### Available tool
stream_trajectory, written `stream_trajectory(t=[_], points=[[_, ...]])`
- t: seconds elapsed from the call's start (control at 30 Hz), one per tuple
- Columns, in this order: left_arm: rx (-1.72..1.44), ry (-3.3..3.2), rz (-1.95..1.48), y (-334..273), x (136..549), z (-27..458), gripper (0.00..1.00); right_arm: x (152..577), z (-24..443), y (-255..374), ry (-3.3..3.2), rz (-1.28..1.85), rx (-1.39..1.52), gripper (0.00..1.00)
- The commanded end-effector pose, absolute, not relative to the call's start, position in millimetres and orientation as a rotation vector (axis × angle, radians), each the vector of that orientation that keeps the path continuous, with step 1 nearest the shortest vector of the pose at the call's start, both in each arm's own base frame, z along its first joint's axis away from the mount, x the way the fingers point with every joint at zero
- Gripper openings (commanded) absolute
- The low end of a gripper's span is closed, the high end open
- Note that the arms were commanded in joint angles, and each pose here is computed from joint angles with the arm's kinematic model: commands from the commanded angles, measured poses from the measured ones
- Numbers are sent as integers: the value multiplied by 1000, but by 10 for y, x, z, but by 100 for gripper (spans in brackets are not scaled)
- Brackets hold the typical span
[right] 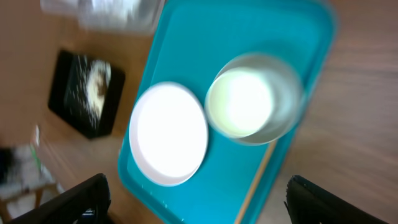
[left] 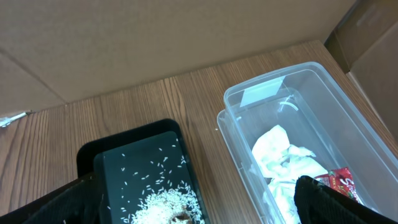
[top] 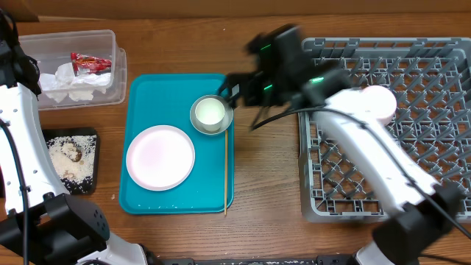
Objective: Sort waste into correct bins and load items into the dishwasher
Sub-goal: 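Grasp the rim of the white plate on the teal tray with the right gripper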
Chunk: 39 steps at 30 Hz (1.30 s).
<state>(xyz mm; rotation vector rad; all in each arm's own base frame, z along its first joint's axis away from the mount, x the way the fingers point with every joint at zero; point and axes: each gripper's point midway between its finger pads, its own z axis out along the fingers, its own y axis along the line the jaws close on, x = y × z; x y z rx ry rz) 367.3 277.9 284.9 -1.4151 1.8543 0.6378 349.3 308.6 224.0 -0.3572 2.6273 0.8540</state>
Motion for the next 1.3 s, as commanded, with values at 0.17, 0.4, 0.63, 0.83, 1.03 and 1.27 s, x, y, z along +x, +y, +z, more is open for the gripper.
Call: stream_trajectory(t=[0.17, 0.4, 0.63, 0.83, 1.03, 1.27], points=[[-1398, 1865, 663, 2775, 3682, 2845, 100, 2890, 1407, 3690, 2872, 581, -250, 83], [-1398, 1865, 663, 2775, 3682, 2844, 100, 2478, 719, 4006, 3030, 447, -87, 66], [-1398, 1865, 663, 2775, 3682, 2845, 100, 2414, 456, 4139, 3033, 405, 21, 55], [-1398, 1865, 663, 2775, 3682, 2845, 100, 2426, 308, 4188, 3017, 380, 126, 52], [-1398, 1865, 663, 2775, 3682, 2845, 100, 2333, 24, 4221, 3050, 325, 103, 49], [-1398, 1865, 663, 2775, 3682, 2845, 100, 2335, 26, 4193, 3048, 306, 95, 13]])
